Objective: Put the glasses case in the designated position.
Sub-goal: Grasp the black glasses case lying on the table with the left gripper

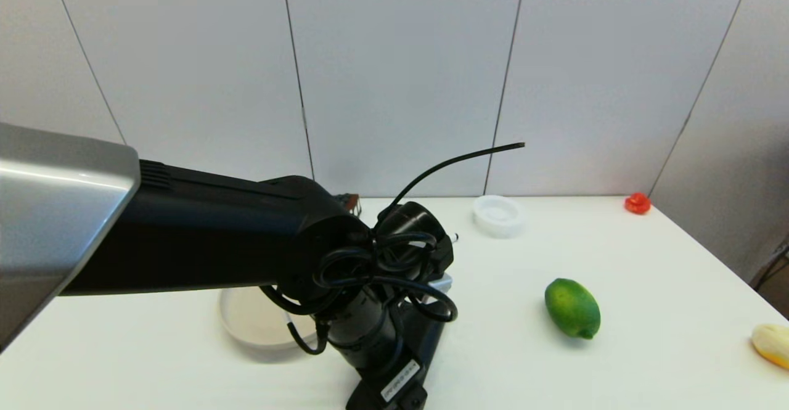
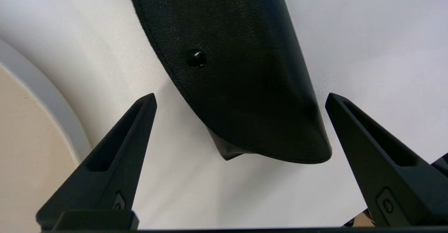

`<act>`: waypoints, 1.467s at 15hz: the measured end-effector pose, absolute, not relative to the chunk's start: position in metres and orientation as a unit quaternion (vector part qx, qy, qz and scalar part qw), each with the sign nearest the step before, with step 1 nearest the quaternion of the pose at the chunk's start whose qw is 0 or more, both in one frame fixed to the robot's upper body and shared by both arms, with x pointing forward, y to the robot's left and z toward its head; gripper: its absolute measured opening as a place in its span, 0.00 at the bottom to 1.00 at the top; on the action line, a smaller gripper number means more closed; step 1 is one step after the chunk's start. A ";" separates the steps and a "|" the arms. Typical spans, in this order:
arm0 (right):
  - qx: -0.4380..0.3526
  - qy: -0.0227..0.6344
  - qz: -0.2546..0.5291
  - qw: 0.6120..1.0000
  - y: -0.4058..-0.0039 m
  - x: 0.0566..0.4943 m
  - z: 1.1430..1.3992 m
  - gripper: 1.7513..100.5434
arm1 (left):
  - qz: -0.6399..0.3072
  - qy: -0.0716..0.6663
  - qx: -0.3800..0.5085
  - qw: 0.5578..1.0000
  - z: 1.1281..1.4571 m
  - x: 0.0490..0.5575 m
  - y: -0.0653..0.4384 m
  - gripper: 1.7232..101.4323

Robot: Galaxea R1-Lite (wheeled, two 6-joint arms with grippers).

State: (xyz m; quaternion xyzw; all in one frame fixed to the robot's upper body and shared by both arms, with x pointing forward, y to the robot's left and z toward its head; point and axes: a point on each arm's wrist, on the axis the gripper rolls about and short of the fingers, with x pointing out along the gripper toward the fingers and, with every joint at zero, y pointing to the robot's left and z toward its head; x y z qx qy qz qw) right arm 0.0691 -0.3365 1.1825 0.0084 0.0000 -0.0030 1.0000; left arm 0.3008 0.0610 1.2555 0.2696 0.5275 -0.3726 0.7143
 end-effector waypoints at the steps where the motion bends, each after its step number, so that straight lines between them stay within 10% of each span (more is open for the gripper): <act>1: 0.008 0.000 -0.003 1.000 -0.337 0.069 1.182 0.97 | -0.373 0.527 0.270 0.714 1.255 0.300 0.061 0.96; 22: 0.008 0.000 -0.003 1.000 -0.337 0.069 1.182 0.97 | -0.372 0.540 0.276 0.703 1.240 0.300 0.049 0.96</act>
